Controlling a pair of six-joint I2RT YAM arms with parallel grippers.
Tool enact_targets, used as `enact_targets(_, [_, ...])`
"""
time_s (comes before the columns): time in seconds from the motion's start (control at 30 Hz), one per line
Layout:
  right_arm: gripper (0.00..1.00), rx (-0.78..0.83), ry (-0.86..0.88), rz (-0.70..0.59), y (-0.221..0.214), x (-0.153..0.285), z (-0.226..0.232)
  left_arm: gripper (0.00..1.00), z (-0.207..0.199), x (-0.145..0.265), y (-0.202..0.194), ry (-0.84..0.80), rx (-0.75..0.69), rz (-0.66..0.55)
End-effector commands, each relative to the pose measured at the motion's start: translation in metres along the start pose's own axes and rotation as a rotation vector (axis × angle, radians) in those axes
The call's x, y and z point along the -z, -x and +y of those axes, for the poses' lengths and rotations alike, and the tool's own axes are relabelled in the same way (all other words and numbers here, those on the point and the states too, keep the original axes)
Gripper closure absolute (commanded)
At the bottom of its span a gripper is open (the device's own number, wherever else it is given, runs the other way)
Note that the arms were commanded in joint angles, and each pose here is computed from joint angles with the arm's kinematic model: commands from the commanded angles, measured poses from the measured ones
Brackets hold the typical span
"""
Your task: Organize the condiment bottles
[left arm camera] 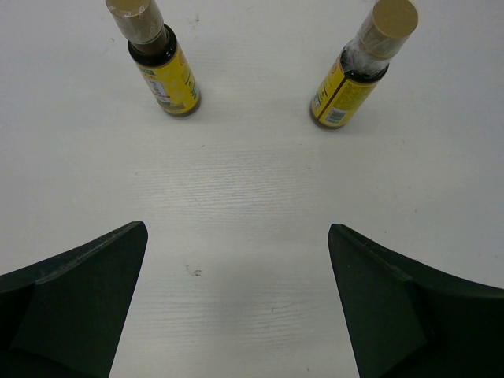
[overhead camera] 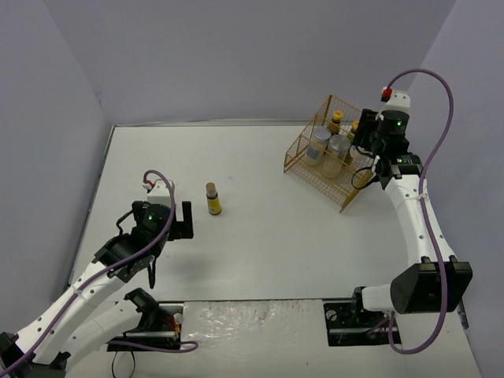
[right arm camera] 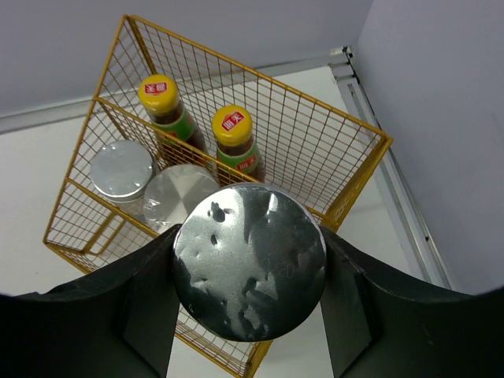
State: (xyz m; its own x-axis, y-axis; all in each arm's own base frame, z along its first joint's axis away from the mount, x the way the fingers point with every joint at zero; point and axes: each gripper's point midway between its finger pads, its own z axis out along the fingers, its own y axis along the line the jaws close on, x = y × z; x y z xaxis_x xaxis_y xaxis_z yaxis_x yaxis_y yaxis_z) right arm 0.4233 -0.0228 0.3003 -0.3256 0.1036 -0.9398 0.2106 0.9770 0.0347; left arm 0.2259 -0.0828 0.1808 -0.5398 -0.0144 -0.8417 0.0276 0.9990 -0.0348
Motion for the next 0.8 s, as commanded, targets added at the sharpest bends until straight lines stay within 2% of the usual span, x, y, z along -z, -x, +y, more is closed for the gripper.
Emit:
enact_targets(0.0, [1.0, -0.064, -0.032, -0.131, 0.027, -0.011, -0.011, 0.03, 0.0, 0.002, 0.023, 0.003, 0.037, -0.08])
enact_targets(0.1, [1.0, -0.079, -0.066, -0.111, 0.01, -0.024, -0.026, 0.03, -0.001, 0.002, 0.023, -0.001, 0.036, -0.083])
enact_targets(0.33, [1.0, -0.06, -0.067, -0.013, -0.031, -0.051, -0.026, 0.03, -0.002, 0.001, 0.024, -0.003, 0.035, -0.083])
enact_targets(0.4, [0.97, -0.054, -0.052, 0.018, -0.045, -0.06, -0.023, 0.03, -0.002, 0.0, 0.023, -0.003, 0.032, -0.08])
enact_targets(0.57, [0.8, -0.05, -0.021, 0.055, -0.065, -0.074, -0.016, 0.03, -0.002, 0.0, 0.023, -0.004, 0.032, -0.077])
enact_targets(0.7, [0.58, -0.04, -0.008, 0.072, -0.074, -0.079, -0.014, 0.03, -0.002, 0.001, 0.023, -0.005, 0.037, -0.083])
enact_targets(0.77, [0.42, -0.039, 0.001, 0.064, -0.07, -0.076, -0.013, 0.03, -0.002, 0.001, 0.023, -0.005, 0.038, -0.084])
